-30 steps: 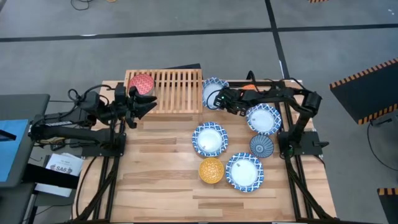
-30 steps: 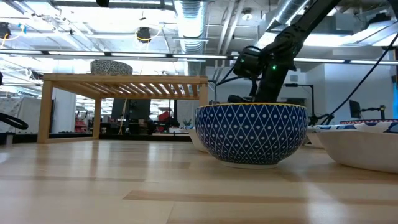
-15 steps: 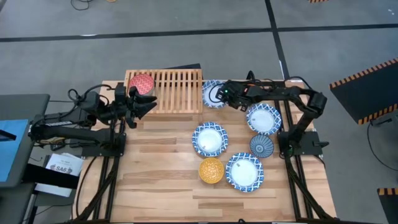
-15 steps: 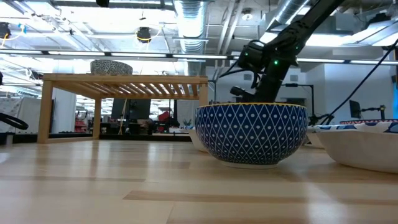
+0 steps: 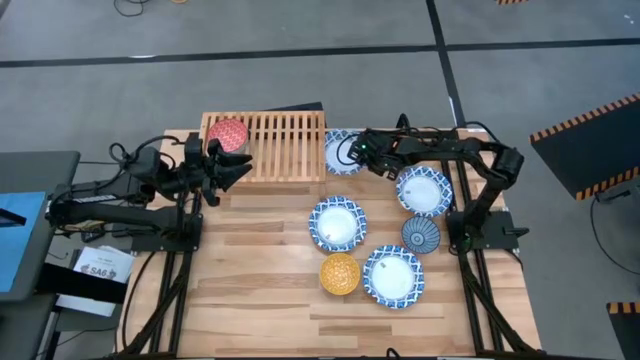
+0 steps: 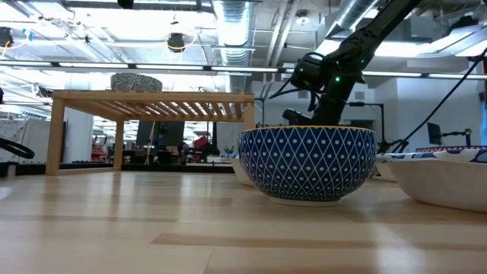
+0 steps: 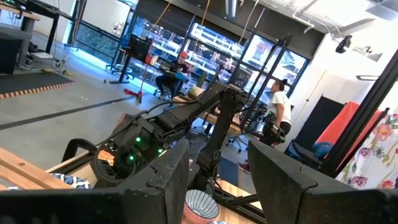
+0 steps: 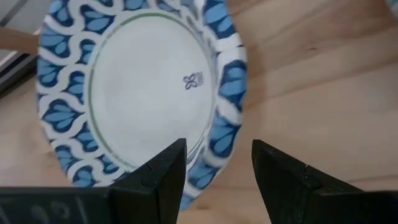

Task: Place and stack bowls onto a shelf
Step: Put the large white bowl on the shelf

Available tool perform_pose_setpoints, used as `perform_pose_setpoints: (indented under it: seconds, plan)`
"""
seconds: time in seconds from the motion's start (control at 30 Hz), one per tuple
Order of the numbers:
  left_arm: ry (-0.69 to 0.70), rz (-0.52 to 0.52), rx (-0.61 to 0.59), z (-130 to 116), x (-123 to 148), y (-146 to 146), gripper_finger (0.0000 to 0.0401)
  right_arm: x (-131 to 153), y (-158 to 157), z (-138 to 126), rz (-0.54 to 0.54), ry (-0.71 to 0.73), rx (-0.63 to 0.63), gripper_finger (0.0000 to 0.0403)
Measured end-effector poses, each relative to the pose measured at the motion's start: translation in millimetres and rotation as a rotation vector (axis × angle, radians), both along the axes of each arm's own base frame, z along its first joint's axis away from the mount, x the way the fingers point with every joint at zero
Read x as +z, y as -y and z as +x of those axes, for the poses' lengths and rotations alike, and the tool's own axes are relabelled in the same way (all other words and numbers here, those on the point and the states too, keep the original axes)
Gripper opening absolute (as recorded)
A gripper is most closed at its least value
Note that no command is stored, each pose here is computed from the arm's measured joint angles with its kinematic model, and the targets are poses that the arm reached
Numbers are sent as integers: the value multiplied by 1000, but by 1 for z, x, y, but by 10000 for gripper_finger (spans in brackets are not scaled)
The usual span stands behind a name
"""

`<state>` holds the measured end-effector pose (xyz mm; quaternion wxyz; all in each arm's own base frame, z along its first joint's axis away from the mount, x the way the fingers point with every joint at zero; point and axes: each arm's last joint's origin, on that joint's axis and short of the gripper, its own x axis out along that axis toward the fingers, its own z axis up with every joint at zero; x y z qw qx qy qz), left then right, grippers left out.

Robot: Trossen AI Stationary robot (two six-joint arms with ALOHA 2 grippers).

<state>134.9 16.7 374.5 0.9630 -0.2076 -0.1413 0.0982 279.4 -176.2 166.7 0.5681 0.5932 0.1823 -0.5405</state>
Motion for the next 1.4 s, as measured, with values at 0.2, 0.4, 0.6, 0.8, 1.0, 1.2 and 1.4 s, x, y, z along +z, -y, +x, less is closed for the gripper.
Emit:
perform_pose_setpoints:
  seconds: [0.2, 0.4, 0.6, 0.8, 1.0, 1.2, 1.4]
  plan:
    - [0, 0, 0, 0, 0, 0, 149, 1, 3, -2, -6, -5, 2, 209]
    - [0, 0, 0, 0, 0, 0, 149, -3, 7, -2, 3, 12, -32, 209]
    - [0, 0, 0, 0, 0, 0, 149, -3, 10, -4, -5, 5, -62, 198]
    - [-1, 0, 0, 0, 0, 0, 149, -3, 13, -7, -1, 1, -76, 140]
    - [5, -21, -5, 0, 0, 0, 149, -3, 13, -7, 0, 1, -73, 103]
    - [12, -47, -12, 0, 0, 0, 149, -3, 12, -6, -2, 3, -51, 111]
    - [13, -49, -12, 0, 0, 0, 149, -3, 12, -6, -1, -3, -43, 148]
